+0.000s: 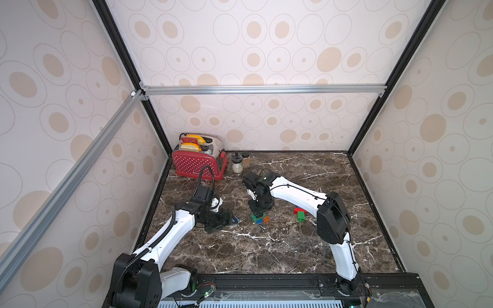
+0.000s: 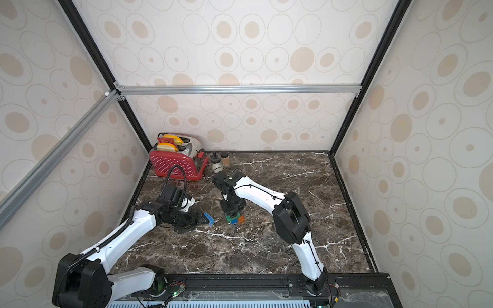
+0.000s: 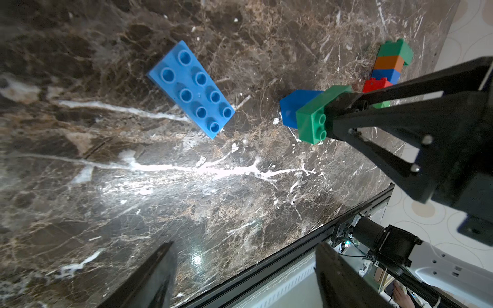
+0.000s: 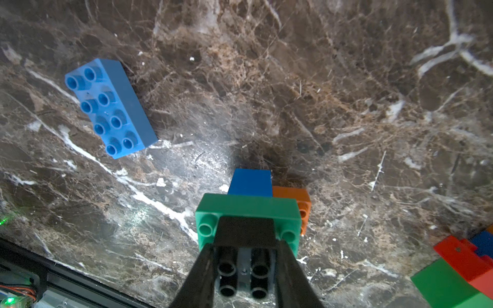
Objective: Assemble the letter f with lego
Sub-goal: Assemble the lego brick with the lego brick.
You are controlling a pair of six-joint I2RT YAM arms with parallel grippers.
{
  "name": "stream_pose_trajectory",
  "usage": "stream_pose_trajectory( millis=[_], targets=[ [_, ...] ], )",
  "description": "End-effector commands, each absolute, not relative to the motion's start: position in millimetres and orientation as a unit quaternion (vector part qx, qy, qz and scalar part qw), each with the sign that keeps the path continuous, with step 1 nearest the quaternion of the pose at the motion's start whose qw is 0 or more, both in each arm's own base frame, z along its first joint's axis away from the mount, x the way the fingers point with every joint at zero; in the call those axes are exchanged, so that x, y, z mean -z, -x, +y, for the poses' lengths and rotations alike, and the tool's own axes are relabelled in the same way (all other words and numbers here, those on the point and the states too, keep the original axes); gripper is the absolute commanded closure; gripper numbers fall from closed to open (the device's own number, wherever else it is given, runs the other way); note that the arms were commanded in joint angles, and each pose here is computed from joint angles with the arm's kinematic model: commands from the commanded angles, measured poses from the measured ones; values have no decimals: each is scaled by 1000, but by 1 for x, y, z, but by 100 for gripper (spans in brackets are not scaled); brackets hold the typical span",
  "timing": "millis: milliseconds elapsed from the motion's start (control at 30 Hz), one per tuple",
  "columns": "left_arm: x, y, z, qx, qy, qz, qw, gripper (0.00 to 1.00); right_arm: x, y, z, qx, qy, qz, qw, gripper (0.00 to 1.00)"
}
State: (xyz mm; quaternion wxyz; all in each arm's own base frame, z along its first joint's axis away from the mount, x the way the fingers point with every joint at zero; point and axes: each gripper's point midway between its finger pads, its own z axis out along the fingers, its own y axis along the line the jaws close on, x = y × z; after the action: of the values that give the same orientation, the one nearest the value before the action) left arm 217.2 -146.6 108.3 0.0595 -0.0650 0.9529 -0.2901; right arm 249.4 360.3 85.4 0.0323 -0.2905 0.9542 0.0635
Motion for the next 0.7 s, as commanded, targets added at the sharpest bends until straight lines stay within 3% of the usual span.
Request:
stream_pose_trajectory(
  millis=[0,667],
  targets=[
    [-107,-215,-143,283,61,955,60,17,-49,-230,332,-16,291,956,-34,67],
    [-107,-215,-142,278,61,957,58,17,-60,-235,362,-40,272,961,-29,66]
  ],
)
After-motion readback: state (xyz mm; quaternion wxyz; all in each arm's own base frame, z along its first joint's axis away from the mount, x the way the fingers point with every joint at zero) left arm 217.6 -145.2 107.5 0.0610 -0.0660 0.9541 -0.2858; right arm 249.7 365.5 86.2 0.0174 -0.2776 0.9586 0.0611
